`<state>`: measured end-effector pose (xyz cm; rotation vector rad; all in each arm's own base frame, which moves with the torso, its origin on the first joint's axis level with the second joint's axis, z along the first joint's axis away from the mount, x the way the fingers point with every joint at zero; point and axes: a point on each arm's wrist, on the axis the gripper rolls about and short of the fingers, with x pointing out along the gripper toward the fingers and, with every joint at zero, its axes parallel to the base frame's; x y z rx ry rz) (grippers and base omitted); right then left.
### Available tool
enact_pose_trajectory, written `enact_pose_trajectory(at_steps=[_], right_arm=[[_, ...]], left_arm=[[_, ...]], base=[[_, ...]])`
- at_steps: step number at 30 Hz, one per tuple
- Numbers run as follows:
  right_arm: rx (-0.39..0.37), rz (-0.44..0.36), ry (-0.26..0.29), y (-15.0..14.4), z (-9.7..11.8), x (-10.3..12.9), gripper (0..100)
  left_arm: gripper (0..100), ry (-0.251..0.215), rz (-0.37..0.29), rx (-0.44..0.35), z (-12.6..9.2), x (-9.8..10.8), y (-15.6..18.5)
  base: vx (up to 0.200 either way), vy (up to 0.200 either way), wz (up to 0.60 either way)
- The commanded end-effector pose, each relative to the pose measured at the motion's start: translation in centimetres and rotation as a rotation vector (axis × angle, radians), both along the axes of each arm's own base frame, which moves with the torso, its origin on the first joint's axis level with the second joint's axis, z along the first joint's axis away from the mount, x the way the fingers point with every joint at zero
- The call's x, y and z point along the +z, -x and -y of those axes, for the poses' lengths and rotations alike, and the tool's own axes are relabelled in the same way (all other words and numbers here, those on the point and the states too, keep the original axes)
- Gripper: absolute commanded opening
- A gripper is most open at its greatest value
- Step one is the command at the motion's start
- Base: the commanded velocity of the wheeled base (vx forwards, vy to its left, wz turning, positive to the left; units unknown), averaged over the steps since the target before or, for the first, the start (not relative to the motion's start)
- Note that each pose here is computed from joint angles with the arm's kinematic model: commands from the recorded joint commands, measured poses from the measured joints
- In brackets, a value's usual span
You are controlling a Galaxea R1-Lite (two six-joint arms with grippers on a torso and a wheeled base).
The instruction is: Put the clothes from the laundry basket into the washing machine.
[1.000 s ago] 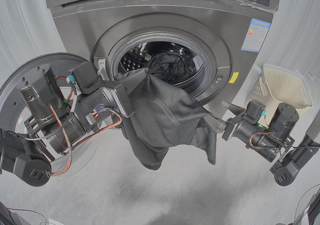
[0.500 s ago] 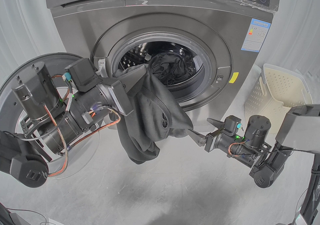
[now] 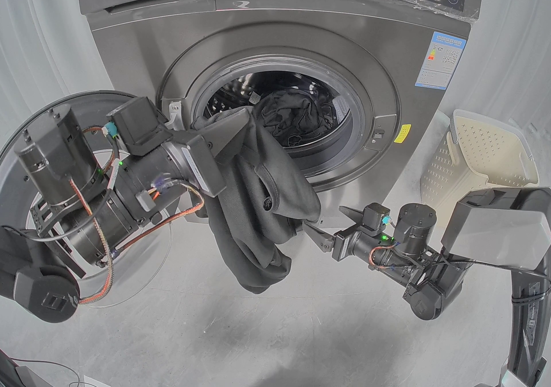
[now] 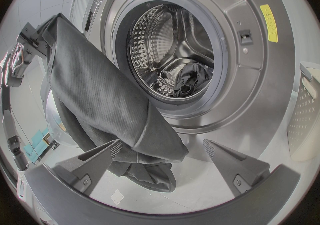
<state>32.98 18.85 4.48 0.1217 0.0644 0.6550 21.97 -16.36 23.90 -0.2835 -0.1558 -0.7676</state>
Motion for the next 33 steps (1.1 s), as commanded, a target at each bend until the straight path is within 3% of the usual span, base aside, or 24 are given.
enact_pose_trajectory(at_steps=[1, 7, 12, 19, 29, 33], right_arm=[[0.004, -0.031, 0.031, 0.3, 0.1, -1.4, 100], [0.058, -0.029, 0.042, 2.3, -1.1, -0.5, 100], [0.028, 0.051, 0.010, 0.6, -2.0, 0.7, 100], [0.020, 0.075, 0.001, -0.3, -2.3, 0.5, 100], [0.119, 0.142, -0.012, 6.2, -3.8, 5.8, 100], [0.166, 0.154, -0.022, 8.0, -4.8, 6.6, 100]], left_arm=[[0, 0.001, 0.001, 0.003, -0.1, 0.0, 0.0], [0, 0.003, 0.004, 0.003, 0.0, 0.1, -0.1], [0, 0.001, -0.001, 0.001, 0.0, 0.0, 0.0], [0, 0.000, -0.004, 0.006, -0.2, -0.1, 0.0], [0, 0.002, -0.001, 0.010, -0.2, 0.0, -0.1], [0, 0.001, -0.002, 0.009, -0.2, 0.0, -0.1]], base=[[0.000, 0.000, 0.00], [0.000, 0.000, 0.00], [0.000, 0.000, 0.00], [0.000, 0.000, 0.00], [0.000, 0.000, 0.00], [0.000, 0.000, 0.00]])
